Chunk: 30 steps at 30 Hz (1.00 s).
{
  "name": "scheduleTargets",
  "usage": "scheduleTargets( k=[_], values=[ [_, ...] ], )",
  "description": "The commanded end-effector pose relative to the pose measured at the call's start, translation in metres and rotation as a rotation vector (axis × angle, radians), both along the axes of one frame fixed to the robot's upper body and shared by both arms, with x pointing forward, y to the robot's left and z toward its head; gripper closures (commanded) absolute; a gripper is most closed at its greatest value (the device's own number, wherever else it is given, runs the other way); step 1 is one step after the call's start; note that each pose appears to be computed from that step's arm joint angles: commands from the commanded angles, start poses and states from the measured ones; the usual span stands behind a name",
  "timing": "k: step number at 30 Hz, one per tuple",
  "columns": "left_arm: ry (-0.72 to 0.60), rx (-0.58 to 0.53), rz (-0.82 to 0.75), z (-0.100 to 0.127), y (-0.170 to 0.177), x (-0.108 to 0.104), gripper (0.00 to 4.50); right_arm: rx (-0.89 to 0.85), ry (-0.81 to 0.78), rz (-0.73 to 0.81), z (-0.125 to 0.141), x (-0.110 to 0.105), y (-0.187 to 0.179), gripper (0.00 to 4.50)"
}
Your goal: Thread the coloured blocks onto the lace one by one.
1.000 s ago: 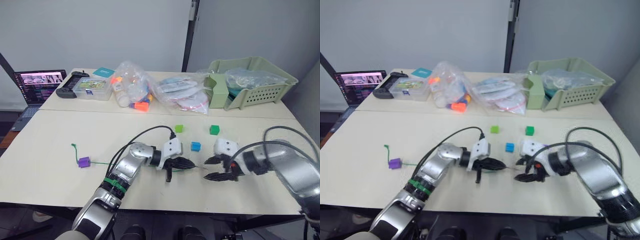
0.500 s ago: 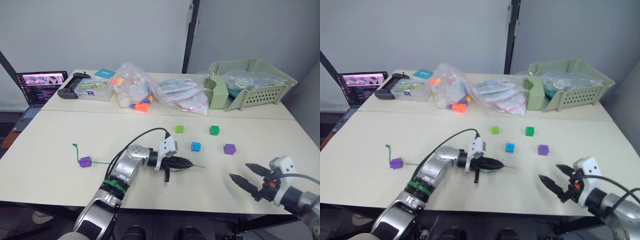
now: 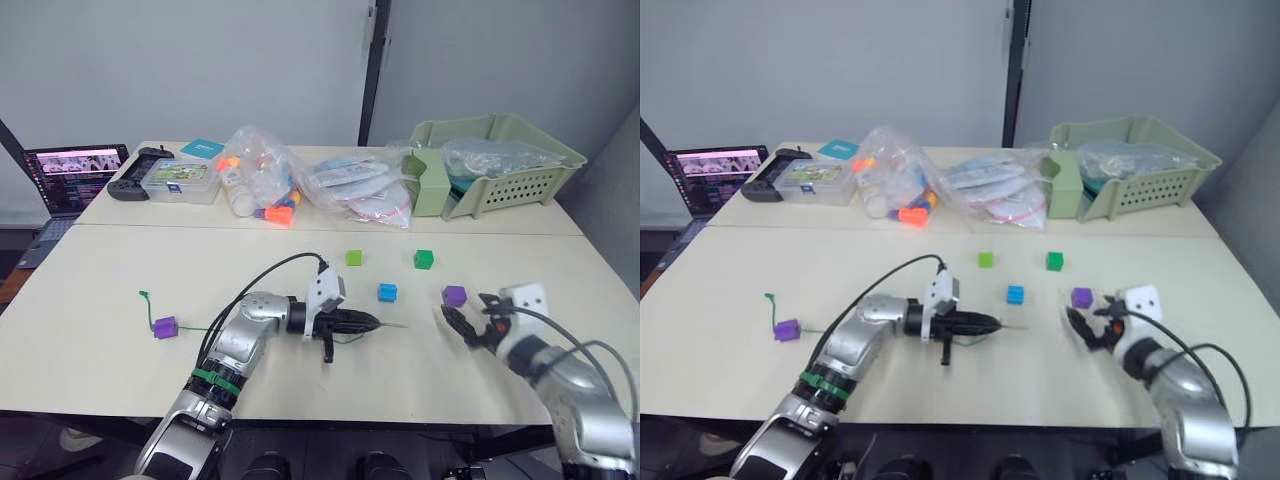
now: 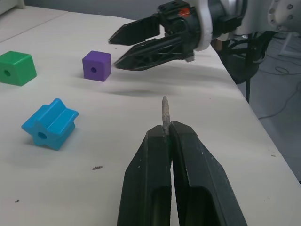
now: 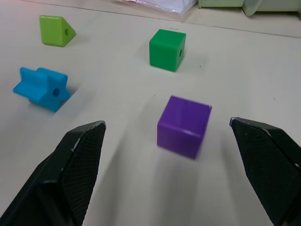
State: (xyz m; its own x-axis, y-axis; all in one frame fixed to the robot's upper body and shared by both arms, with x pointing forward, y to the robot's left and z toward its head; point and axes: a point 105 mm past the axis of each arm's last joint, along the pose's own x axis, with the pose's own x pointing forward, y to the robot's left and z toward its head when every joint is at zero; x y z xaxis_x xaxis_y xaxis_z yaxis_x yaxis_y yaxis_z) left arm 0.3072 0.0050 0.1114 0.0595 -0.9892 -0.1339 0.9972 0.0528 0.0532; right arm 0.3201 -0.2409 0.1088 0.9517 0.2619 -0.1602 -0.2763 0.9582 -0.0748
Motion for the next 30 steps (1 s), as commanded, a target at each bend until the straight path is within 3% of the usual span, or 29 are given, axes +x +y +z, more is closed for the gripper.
scheduleTargets(
  k=[1, 6, 16, 30],
  values=[
    [-0.048, 0.005, -0.013, 0.008, -0.004, -0.005, 4.50, -0.024, -0.036, -0.035, 0.007, 0.019, -0.002, 0.03],
    [-0.050, 0.007, -0.008, 0.008, -0.004, -0.006, 4.50, -0.026, -0.012, -0.079, 0.000, 0.039, -0.001, 0.03],
    [-0.056, 0.007, -0.005, 0.010, -0.004, -0.005, 4.50, 0.069, -0.005, -0.121, -0.006, 0.037, 0.006, 3.27],
    [-0.036, 0.006, -0.069, 0.010, -0.012, -0.004, 4.50, 0.171, 0.020, -0.134, -0.020, -0.031, 0.044, 3.28]
  ],
)
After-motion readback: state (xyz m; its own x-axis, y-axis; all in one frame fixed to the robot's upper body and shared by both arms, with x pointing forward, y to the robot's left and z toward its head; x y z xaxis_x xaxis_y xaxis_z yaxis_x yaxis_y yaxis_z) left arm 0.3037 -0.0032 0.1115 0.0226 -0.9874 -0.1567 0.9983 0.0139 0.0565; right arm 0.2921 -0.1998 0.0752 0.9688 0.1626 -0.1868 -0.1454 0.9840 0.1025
